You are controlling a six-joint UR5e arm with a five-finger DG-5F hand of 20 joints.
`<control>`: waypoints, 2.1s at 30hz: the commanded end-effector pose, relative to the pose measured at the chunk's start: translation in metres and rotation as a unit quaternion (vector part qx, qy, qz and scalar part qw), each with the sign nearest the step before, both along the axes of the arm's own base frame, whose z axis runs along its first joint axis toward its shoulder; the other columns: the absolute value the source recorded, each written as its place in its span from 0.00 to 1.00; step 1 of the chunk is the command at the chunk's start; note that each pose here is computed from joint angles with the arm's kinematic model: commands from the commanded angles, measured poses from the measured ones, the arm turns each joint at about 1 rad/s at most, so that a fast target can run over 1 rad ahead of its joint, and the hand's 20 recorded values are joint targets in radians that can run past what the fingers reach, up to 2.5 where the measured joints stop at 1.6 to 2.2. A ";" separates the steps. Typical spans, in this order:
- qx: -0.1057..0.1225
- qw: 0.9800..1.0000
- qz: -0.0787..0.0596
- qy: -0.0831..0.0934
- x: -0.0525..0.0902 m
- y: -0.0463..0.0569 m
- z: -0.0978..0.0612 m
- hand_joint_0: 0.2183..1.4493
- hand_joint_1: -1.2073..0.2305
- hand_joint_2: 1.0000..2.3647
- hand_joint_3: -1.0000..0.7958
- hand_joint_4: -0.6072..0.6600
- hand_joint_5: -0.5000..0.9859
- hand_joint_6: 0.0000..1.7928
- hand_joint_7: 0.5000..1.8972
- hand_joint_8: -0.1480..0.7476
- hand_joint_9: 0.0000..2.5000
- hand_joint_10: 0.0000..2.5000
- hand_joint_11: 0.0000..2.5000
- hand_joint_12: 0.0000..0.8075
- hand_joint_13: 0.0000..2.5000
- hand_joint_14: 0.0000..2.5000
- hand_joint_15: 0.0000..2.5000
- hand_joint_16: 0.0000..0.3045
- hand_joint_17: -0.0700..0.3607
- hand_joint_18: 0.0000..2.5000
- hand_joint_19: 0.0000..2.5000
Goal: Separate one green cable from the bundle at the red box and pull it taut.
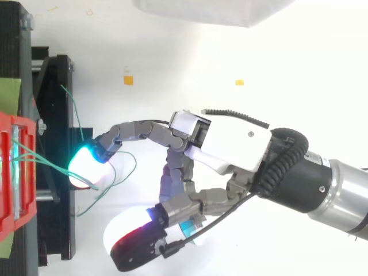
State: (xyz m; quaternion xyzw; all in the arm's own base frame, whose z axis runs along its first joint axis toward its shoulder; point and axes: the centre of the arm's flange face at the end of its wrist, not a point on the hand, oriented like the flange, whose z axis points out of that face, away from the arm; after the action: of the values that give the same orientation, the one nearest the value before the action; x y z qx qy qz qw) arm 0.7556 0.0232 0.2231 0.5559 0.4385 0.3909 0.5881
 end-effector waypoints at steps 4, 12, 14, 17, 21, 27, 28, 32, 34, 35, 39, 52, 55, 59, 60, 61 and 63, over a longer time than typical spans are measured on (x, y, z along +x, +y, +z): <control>0.000 1.000 0.002 -0.007 0.002 0.003 0.001 0.12 0.19 0.00 0.28 0.75 0.27 0.28 0.19 0.59 0.83 0.01 0.18 0.69 0.86 0.01 0.22 0.29 0.63 1.00 0.13; 0.002 1.000 -0.001 -0.008 0.001 0.002 0.001 0.13 0.13 0.00 0.28 0.75 0.29 0.28 0.25 0.59 0.81 0.01 0.19 0.69 0.85 0.01 0.24 0.28 0.61 1.00 0.14; 0.002 1.000 -0.001 -0.008 0.001 0.002 0.001 0.12 0.11 0.00 0.28 0.75 0.30 0.28 0.29 0.60 0.80 0.01 0.19 0.69 0.85 0.01 0.23 0.28 0.61 1.00 0.14; 0.002 1.000 0.000 -0.007 0.001 0.002 0.001 0.12 0.09 0.00 0.28 0.72 0.31 0.28 0.32 0.61 0.81 0.01 0.20 0.70 0.85 0.01 0.23 0.28 0.61 1.00 0.13; 0.003 1.000 0.002 -0.007 0.001 0.002 0.001 0.13 0.09 0.00 0.28 0.72 0.33 0.28 0.34 0.60 0.81 0.01 0.19 0.70 0.85 0.01 0.23 0.28 0.61 1.00 0.14; 0.003 1.000 0.000 -0.008 0.001 0.002 0.001 0.14 0.08 0.00 0.28 0.72 0.36 0.28 0.39 0.60 0.80 0.01 0.18 0.70 0.85 0.01 0.23 0.28 0.60 1.00 0.14; 0.003 1.000 0.002 -0.008 0.001 0.003 0.001 0.15 0.08 0.00 0.28 0.71 0.36 0.28 0.41 0.60 0.80 0.01 0.18 0.70 0.85 0.01 0.24 0.27 0.60 1.00 0.14; 0.004 1.000 0.002 -0.008 0.002 0.003 0.002 0.15 0.09 0.00 0.28 0.71 0.36 0.28 0.43 0.60 0.80 0.01 0.19 0.69 0.85 0.01 0.24 0.27 0.60 1.00 0.14; 0.003 1.000 0.001 -0.006 0.001 0.002 0.001 0.15 0.10 0.00 0.28 0.70 0.36 0.28 0.41 0.59 0.80 0.01 0.18 0.69 0.85 0.01 0.24 0.28 0.60 1.00 0.14; 0.003 1.000 0.001 -0.006 0.001 0.002 0.001 0.15 0.10 0.00 0.28 0.70 0.36 0.28 0.41 0.59 0.81 0.01 0.18 0.69 0.85 0.01 0.23 0.28 0.60 1.00 0.14; 0.004 1.000 0.001 -0.007 0.001 0.002 0.001 0.14 0.11 0.00 0.28 0.71 0.36 0.28 0.41 0.60 0.81 0.01 0.18 0.70 0.85 0.01 0.23 0.28 0.60 1.00 0.13; -0.001 1.000 0.007 -0.003 0.001 0.006 0.000 0.13 0.13 0.00 0.28 0.75 0.32 0.28 0.22 0.61 0.75 0.00 0.13 0.72 0.84 0.01 0.22 0.29 0.63 1.00 0.13; -0.002 1.000 0.006 -0.005 0.001 0.006 0.001 0.13 0.14 0.00 0.28 0.73 0.32 0.28 0.21 0.62 0.72 0.00 0.12 0.73 0.83 0.01 0.22 0.30 0.63 1.00 0.12; -0.003 1.000 0.006 -0.012 0.003 0.009 0.002 0.12 0.14 0.00 0.28 0.73 0.31 0.28 0.21 0.62 0.71 0.00 0.11 0.73 0.82 0.01 0.22 0.30 0.63 1.00 0.12; -0.002 1.000 0.006 -0.015 0.003 0.011 0.003 0.12 0.15 0.00 0.28 0.73 0.31 0.28 0.21 0.62 0.71 0.00 0.11 0.73 0.82 0.01 0.21 0.30 0.64 1.00 0.12; -0.001 1.000 0.005 -0.018 0.003 0.013 0.003 0.12 0.16 0.00 0.28 0.73 0.31 0.28 0.21 0.61 0.71 0.00 0.11 0.73 0.82 0.01 0.21 0.30 0.64 1.00 0.12; 0.000 1.000 0.001 -0.023 0.004 0.016 0.004 0.12 0.16 0.00 0.28 0.74 0.31 0.28 0.21 0.62 0.71 0.00 0.11 0.74 0.82 0.01 0.21 0.30 0.64 1.00 0.12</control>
State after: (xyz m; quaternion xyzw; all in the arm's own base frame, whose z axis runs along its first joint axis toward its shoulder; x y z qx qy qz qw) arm 0.7584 0.0341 0.2260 0.5468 0.4334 0.4010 0.5936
